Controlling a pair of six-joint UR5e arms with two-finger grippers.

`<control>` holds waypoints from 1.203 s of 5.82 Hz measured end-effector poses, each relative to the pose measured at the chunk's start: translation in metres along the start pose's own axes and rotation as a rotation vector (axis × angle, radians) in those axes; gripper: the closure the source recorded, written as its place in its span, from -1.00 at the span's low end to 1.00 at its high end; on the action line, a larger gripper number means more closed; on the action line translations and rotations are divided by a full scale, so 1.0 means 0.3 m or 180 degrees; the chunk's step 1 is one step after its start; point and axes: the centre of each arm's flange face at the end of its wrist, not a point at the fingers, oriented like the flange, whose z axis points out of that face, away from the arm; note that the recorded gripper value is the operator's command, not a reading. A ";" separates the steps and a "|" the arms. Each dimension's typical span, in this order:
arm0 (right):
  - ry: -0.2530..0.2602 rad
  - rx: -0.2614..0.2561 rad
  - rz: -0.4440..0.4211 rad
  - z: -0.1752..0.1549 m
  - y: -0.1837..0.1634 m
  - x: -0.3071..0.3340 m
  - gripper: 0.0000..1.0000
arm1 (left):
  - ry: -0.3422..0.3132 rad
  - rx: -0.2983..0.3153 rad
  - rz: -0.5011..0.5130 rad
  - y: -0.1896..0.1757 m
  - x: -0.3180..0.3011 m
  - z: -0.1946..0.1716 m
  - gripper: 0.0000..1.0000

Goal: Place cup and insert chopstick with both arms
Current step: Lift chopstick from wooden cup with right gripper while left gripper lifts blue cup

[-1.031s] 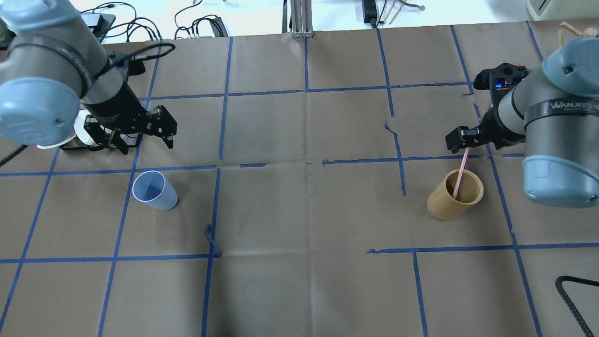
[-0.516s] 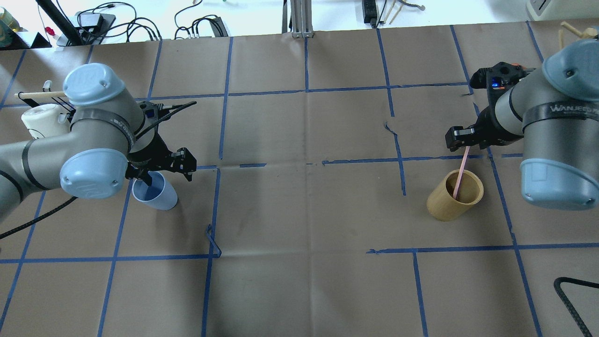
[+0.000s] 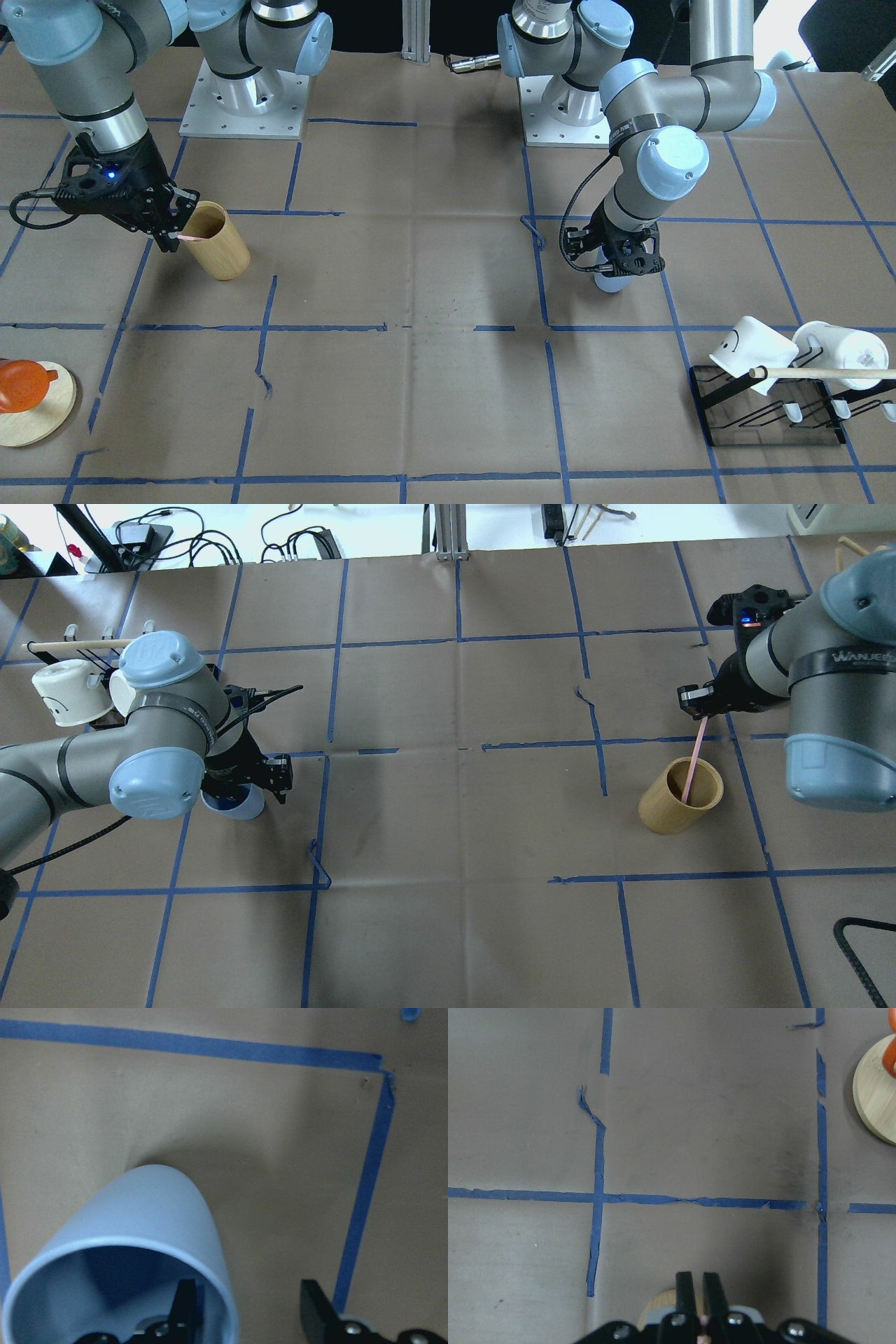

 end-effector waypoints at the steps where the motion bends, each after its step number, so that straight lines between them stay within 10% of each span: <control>1: 0.0003 -0.0006 -0.0041 -0.077 -0.053 -0.011 0.81 | -0.0002 0.0033 0.0001 -0.003 -0.001 -0.012 0.99; 7: -0.0092 -0.0439 0.0197 -0.522 -0.413 -0.286 0.81 | 0.0066 0.0460 -0.0110 -0.101 0.348 -0.248 0.99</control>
